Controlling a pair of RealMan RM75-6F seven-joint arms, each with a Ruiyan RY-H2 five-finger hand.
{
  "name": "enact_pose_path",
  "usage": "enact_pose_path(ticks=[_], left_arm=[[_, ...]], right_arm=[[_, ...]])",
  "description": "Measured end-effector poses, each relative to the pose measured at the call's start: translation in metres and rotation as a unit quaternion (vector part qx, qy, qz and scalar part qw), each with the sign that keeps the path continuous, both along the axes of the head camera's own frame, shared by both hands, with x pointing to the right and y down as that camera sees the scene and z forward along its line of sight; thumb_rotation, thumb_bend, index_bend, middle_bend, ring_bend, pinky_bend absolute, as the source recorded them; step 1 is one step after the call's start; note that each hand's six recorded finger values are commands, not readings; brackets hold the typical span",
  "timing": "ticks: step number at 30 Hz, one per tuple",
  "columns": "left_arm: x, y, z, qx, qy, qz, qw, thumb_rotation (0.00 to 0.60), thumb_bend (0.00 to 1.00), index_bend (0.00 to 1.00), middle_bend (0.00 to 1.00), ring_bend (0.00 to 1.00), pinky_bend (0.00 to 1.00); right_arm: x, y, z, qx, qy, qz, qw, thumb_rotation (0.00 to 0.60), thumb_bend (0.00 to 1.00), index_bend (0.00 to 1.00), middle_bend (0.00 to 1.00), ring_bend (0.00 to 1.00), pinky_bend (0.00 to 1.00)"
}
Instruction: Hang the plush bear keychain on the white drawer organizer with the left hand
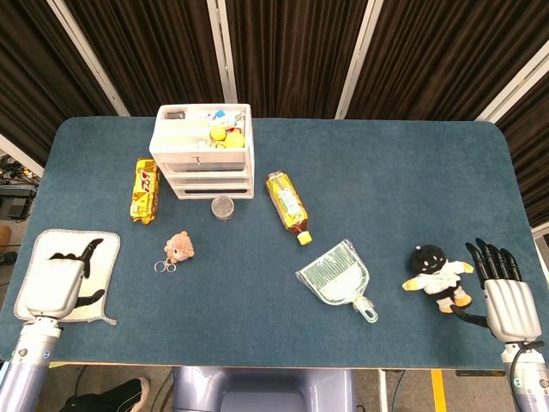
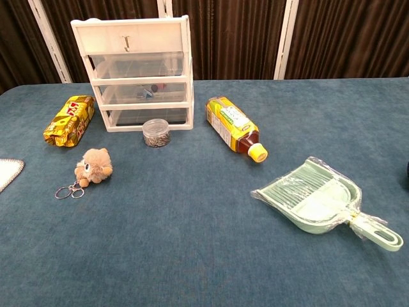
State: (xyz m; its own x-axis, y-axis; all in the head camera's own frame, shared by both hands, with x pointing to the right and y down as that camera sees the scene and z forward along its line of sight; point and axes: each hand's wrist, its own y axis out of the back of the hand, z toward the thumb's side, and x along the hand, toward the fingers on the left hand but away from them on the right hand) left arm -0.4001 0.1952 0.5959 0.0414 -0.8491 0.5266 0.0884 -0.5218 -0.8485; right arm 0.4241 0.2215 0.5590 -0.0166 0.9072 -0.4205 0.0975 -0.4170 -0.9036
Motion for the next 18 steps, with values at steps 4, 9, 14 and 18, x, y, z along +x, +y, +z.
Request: enact_pose_path(ticks=[4,9,14,18], left_arm=[[0.001,0.001,0.016,-0.021,-0.027,0.009,0.9994,0.600,0.18,0.34,0.93,0.86,0.75],[0.001,-0.001,0.041,-0.047,-0.063,0.007,0.9969,0.600,0.20,0.38,0.94,0.87,0.76],[0.011,-0.008,0.066,-0.067,-0.069,-0.014,0.9952,0.600,0.22,0.39,0.94,0.87,0.76],[0.028,-0.015,0.083,-0.073,-0.070,-0.014,0.9948,0.600,0.24,0.40,0.94,0.87,0.76]], right_arm=[[-0.002,-0.001,-0.002,0.003,-0.004,-0.002,1.0000,0.600,0.05,0.02,0.00,0.00,0.00],[-0.003,-0.001,-0.001,0.002,-0.006,-0.003,1.0000,0.600,0.05,0.02,0.00,0.00,0.00],[-0.002,-0.001,-0.001,0.001,-0.006,-0.002,1.0000,0.600,0.05,0.02,0.00,0.00,0.00],[-0.002,-0.001,0.000,0.000,-0.007,-0.003,1.0000,0.600,0.05,0.02,0.00,0.00,0.00]])
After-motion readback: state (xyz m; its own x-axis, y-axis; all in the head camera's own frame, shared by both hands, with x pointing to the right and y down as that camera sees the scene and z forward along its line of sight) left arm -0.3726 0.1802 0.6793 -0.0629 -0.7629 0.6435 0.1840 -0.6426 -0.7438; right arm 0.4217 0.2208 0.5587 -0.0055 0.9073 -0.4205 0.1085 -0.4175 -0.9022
